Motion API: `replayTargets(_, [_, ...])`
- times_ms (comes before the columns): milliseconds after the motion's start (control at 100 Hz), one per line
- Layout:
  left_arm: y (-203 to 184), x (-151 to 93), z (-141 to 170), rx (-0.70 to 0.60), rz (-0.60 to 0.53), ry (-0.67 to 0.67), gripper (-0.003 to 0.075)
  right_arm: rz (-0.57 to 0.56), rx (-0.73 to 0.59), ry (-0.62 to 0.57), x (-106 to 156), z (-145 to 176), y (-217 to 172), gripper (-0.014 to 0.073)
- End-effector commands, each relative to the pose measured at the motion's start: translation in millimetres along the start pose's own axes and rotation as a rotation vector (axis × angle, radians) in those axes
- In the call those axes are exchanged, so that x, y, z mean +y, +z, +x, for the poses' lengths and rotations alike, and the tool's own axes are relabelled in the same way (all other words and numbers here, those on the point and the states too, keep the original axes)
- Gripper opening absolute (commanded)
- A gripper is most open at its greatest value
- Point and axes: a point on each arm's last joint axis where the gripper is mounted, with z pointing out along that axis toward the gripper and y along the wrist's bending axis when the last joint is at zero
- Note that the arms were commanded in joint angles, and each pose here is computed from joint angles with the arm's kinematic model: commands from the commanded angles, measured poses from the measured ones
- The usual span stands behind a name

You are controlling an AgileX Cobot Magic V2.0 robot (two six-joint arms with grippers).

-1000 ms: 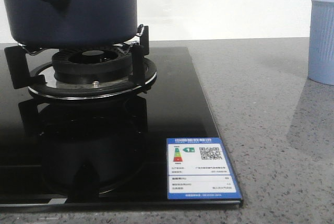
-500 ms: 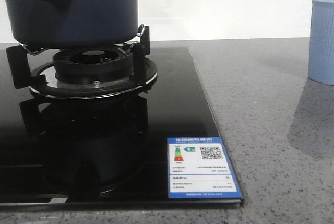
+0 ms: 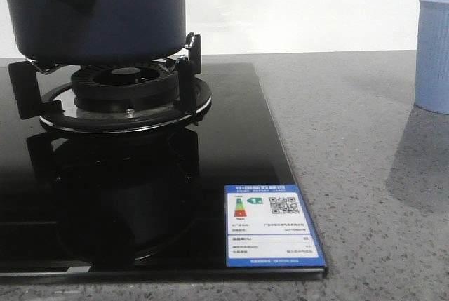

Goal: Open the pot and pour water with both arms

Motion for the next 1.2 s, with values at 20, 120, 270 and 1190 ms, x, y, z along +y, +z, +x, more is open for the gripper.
replayTargets(20, [5, -1, -18, -0.105, -0.008, -0.008, 0.0345, 0.012, -0.080, -0.020, 0, -16, -2, 0.0401])
replayTargets(120, [14, -2, -15, -0.099, -0.005, -0.009, 0.0424, 0.011, -0.080, -0.018, 0, -16, -2, 0.0437])
replayTargets(270, [33, -8, -14, -0.079, 0.019, -0.008, 0.0428, 0.010, -0.080, -0.017, 0, -16, -2, 0.0430])
replayTargets(1190, [141, -9, -13, -0.044, -0.043, 0.007, 0.0538, 0.004, -0.082, -0.007, 1, -17, -2, 0.0429])
